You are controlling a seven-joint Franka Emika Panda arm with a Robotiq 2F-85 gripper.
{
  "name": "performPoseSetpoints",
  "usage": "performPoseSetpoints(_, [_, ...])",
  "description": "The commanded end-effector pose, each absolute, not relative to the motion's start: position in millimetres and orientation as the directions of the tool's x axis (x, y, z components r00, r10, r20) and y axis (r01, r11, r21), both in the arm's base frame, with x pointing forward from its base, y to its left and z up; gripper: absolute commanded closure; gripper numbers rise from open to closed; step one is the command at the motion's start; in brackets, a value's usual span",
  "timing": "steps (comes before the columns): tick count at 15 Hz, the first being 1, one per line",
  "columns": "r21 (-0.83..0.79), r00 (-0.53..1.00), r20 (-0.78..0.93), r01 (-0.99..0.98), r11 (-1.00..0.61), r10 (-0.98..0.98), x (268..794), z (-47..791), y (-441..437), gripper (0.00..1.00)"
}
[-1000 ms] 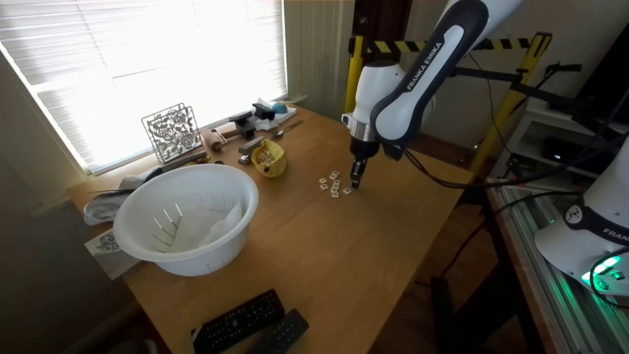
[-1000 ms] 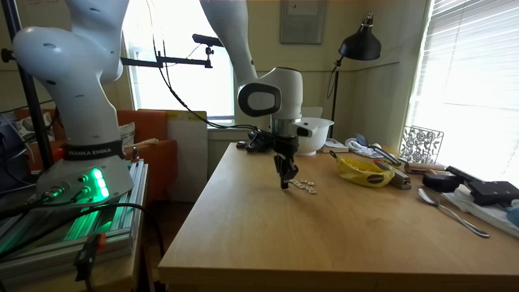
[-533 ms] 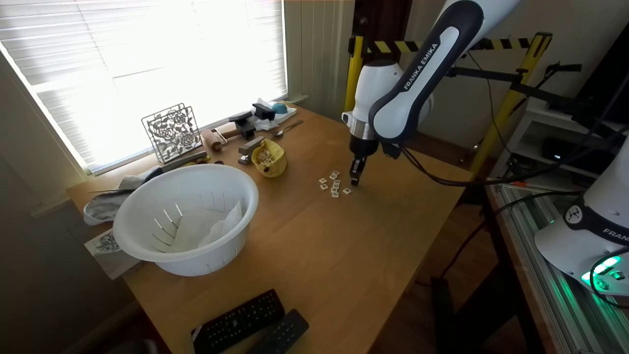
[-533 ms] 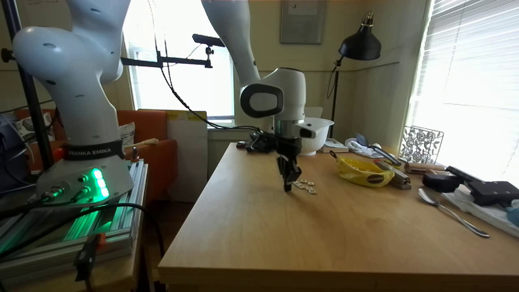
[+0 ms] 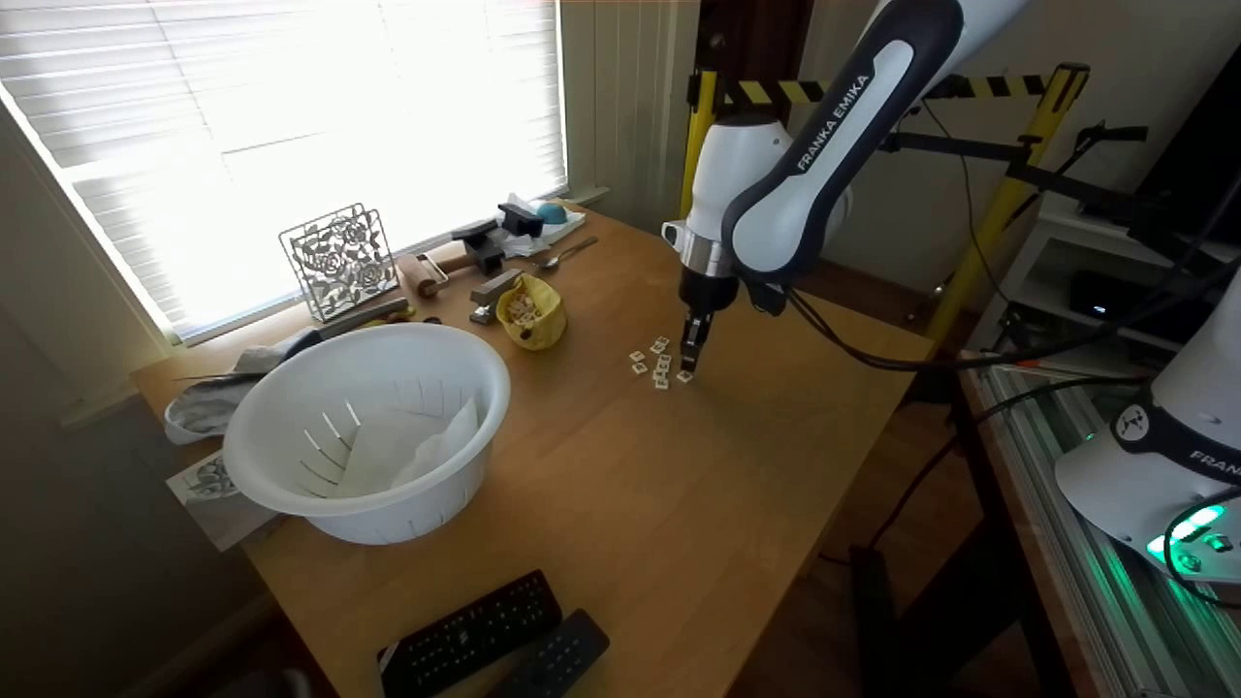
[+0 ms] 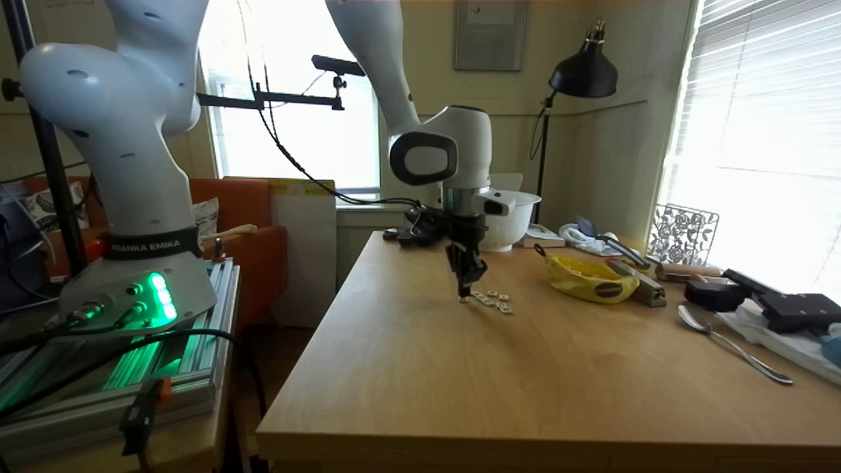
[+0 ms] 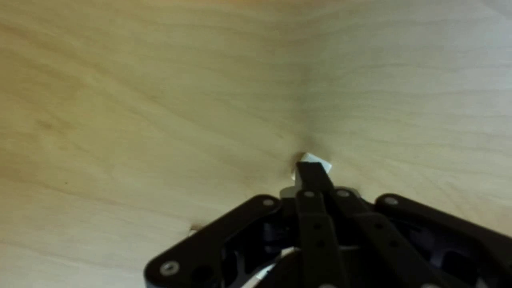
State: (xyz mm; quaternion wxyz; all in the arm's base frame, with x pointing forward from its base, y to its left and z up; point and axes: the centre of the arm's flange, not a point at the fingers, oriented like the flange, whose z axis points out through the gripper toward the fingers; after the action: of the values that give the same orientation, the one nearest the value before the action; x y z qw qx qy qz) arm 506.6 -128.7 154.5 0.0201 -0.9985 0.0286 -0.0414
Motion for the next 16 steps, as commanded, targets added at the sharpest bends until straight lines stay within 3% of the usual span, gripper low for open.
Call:
performPoseSetpoints(1, [-0.07, 0.994, 0.097, -0.032, -0.997, -0.039, 504.4, 153.7, -127.9, 1.0])
performPoseSetpoints(16, [-0.033, 0.994, 0.099, -0.044, -0.998, -0.047, 509.3, 132.7, -148.4, 1.0])
